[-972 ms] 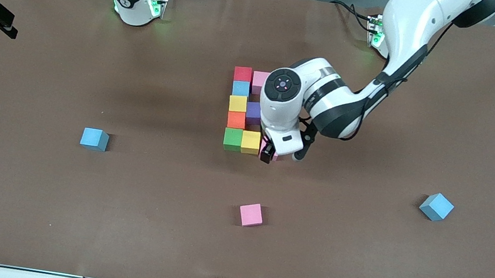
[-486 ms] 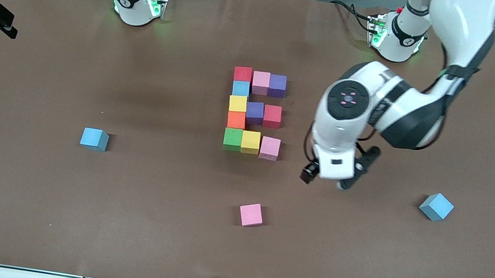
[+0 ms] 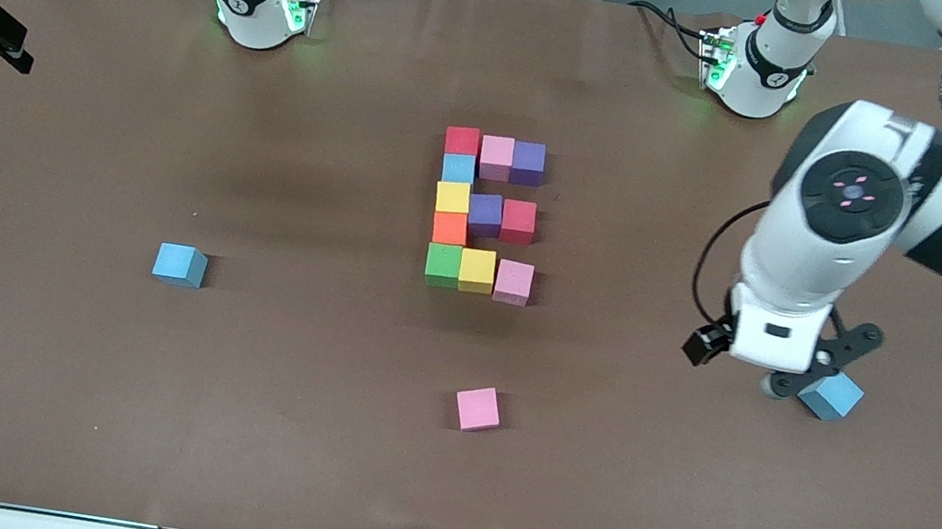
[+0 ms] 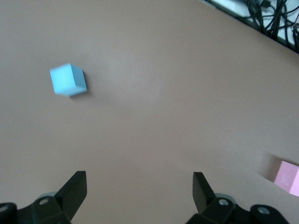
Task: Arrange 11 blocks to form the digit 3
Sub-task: 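Open the left gripper and lift it off the pink cube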
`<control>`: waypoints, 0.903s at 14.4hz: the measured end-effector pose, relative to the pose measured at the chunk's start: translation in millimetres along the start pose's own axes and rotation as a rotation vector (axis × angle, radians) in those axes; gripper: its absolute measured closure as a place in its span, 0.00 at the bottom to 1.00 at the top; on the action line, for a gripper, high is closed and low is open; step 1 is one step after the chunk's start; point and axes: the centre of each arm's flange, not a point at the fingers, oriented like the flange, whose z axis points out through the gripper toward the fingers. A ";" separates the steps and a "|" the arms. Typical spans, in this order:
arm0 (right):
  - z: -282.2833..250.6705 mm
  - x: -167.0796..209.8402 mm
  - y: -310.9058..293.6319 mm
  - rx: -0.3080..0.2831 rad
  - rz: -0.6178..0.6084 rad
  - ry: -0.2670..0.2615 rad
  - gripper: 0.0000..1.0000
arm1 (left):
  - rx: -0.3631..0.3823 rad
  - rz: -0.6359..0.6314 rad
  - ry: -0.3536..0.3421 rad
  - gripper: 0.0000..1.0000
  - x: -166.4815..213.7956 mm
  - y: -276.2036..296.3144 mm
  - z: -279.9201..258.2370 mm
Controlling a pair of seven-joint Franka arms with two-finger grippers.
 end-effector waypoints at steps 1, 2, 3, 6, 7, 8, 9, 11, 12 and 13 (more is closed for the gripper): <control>0.0 -0.1 0.1 0.000 0.000 0.000 0.00 | 0.010 0.042 0.005 0.00 8.5 -14.0 -7.9; 0.1 -0.1 0.1 0.000 0.000 -0.001 0.00 | 0.021 0.096 0.000 0.00 14.4 -27.2 -14.8; 0.1 -0.2 0.1 0.000 0.000 -0.001 0.00 | 0.023 0.156 -0.014 0.00 19.2 -39.0 -21.0; 0.2 -0.3 0.1 0.001 0.000 -0.003 0.00 | -0.030 0.321 -0.070 0.00 42.7 -85.5 -39.7; 0.3 -0.3 0.1 0.001 0.000 -0.003 0.00 | -0.049 0.351 -0.086 0.00 51.8 -103.2 -43.9; 0.3 -0.4 0.0 0.001 0.000 -0.003 0.00 | -0.058 0.374 -0.092 0.00 59.1 -118.5 -48.2; 0.3 -0.4 0.1 0.001 0.000 -0.004 0.00 | -0.059 0.406 -0.097 0.00 62.7 -130.1 -52.5; 0.3 -0.4 0.1 0.001 0.000 -0.004 0.00 | -0.039 0.514 -0.126 0.00 57.6 -141.3 -59.7; 0.3 -0.4 0.1 0.001 0.000 -0.004 0.00 | -0.031 0.560 -0.133 0.00 52.2 -142.2 -65.3; 0.4 -0.4 0.1 0.001 0.000 -0.004 0.00 | -0.024 0.594 -0.131 0.00 46.3 -142.8 -73.3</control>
